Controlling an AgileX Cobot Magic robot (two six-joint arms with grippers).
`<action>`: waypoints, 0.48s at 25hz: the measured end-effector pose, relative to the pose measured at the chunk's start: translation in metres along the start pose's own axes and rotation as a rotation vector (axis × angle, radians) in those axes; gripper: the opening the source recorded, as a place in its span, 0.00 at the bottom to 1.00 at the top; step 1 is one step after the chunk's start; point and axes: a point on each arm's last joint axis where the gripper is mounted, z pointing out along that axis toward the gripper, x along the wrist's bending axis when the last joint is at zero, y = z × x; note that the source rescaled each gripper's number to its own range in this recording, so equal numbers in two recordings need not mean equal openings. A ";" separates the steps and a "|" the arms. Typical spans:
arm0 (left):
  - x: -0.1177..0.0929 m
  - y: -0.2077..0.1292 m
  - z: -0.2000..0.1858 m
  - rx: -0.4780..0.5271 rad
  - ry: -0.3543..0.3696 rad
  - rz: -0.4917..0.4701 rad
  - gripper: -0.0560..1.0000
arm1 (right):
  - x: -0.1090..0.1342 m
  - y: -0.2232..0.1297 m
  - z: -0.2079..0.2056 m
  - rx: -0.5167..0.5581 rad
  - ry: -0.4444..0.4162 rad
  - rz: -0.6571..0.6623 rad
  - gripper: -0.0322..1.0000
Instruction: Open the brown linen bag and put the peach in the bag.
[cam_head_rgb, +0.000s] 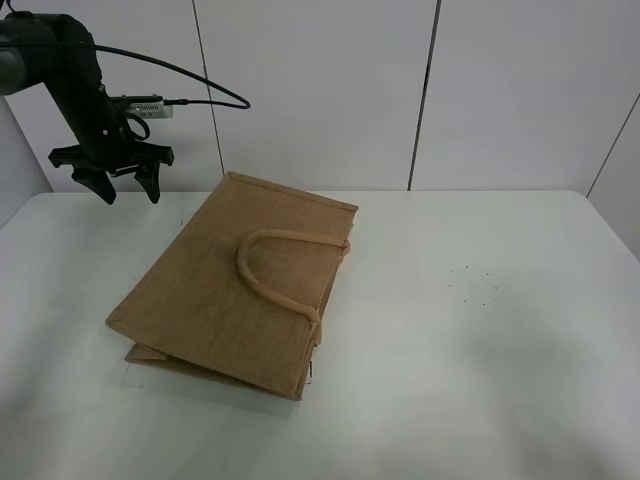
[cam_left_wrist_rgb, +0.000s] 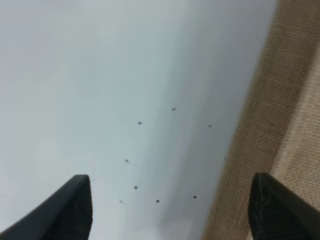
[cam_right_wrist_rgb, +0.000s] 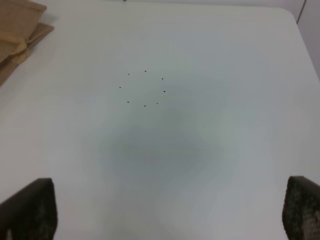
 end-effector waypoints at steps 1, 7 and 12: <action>0.000 -0.001 -0.003 -0.002 -0.001 0.000 0.92 | 0.000 0.000 0.000 0.000 0.000 0.000 1.00; 0.000 -0.040 -0.040 0.012 -0.009 0.006 0.92 | 0.000 0.000 0.000 0.000 0.000 0.000 1.00; 0.005 -0.103 -0.082 0.018 -0.010 0.009 0.92 | 0.000 0.000 0.000 0.000 0.000 0.000 1.00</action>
